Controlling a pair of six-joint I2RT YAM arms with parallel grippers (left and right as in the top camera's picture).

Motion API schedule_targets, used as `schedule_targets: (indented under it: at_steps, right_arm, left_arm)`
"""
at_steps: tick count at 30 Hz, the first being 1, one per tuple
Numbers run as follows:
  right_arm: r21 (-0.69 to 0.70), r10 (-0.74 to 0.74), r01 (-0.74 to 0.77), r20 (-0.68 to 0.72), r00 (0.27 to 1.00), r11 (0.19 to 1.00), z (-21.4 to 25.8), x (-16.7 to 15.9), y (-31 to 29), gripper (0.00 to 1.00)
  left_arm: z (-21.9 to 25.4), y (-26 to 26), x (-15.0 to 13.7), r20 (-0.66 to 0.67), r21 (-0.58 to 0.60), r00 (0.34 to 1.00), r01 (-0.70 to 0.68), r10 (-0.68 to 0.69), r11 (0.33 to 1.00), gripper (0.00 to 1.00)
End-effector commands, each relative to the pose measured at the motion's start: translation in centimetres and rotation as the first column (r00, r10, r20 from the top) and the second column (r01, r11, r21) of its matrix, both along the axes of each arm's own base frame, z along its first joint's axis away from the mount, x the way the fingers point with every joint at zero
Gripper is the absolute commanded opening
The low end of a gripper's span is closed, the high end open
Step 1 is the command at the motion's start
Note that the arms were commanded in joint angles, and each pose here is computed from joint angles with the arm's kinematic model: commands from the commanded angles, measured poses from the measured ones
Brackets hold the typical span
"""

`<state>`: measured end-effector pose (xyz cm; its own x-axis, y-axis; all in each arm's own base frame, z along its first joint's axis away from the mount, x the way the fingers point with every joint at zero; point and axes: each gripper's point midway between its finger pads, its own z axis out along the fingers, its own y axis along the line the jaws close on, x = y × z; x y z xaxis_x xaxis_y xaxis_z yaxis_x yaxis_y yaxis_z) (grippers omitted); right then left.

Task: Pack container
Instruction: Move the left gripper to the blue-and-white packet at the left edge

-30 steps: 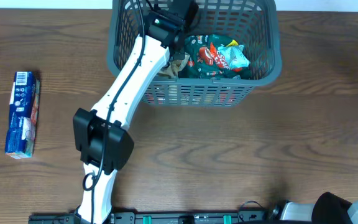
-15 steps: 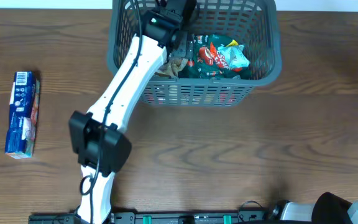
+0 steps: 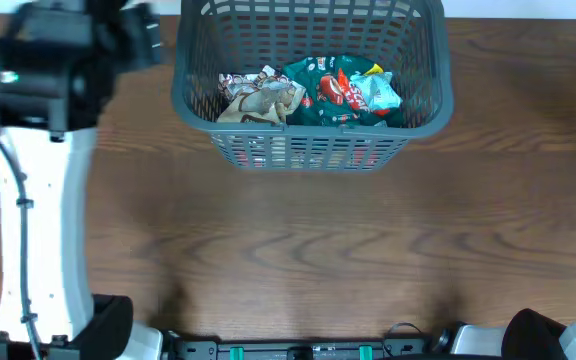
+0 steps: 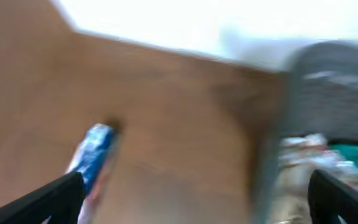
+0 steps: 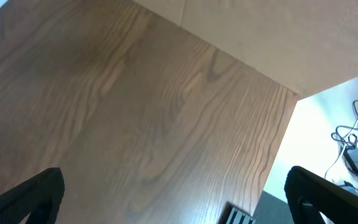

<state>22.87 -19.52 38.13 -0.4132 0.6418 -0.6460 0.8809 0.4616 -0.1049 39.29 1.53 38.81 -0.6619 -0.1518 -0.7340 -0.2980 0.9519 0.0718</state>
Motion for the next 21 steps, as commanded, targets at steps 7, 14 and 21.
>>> schedule_targets:
  at_steps: [7, 14, 21]
  right_arm:
    - [-0.008, -0.025, 0.025, 0.015, 1.000, 1.000, 0.3, -0.5, -0.1, 0.99]
    - [-0.008, -0.025, 0.025, 0.015, 1.000, 1.000, 0.3, -0.5, -0.1, 0.99]
    - [-0.008, -0.025, 0.025, 0.015, 1.000, 1.000, 0.3, -0.5, -0.1, 0.99]
  left_arm:
    - [-5.4, 10.1, -4.3, -0.279, 0.055, 0.926, -0.249, 0.255, 0.967, 0.99]
    - [-8.1, 15.6, -7.0, -0.361, 0.063, 0.845, -0.400, 0.395, 0.914, 0.99]
    - [-13.0, 18.4, -8.2, -0.481, 0.096, 0.794, -0.373, 0.372, 0.923, 0.99]
